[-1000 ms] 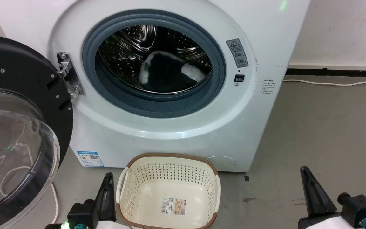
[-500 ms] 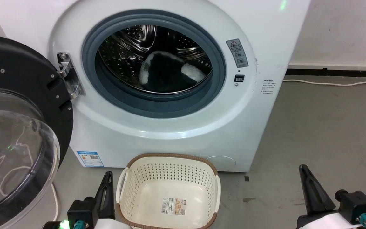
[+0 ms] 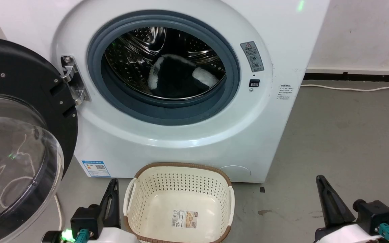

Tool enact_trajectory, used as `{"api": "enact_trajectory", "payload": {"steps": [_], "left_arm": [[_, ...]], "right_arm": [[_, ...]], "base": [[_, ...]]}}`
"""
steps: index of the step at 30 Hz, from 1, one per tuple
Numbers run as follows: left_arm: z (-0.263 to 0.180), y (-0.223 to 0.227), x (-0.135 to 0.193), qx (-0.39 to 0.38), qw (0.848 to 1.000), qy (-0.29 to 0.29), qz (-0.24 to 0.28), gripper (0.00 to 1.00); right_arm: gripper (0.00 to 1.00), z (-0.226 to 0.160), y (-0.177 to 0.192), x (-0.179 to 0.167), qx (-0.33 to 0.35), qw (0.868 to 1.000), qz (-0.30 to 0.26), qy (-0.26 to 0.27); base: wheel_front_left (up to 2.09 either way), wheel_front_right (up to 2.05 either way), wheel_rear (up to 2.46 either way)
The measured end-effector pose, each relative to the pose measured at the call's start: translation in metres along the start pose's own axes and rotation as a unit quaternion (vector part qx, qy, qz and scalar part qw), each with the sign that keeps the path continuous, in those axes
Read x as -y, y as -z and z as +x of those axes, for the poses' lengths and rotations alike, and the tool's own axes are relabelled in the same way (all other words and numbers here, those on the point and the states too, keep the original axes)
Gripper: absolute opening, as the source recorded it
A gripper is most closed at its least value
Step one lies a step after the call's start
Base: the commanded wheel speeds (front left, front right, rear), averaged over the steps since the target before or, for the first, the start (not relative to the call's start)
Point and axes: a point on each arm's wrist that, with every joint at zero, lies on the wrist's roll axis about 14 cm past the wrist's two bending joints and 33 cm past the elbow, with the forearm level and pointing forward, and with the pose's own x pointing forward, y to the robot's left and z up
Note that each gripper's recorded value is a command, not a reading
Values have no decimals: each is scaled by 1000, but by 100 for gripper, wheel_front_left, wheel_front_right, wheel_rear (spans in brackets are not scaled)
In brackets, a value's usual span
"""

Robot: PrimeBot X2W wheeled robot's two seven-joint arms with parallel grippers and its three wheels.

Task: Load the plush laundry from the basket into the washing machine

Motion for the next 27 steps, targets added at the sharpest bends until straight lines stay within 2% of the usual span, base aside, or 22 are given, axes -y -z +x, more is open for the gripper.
{"api": "enact_trajectory", "payload": {"steps": [27], "left_arm": [[6,-3,-6,-14,1000,-1,21,0]], "right_arm": [[0,9,-3,-1,-16,1000,-25,-4]], "base": [[0,0,0]]}}
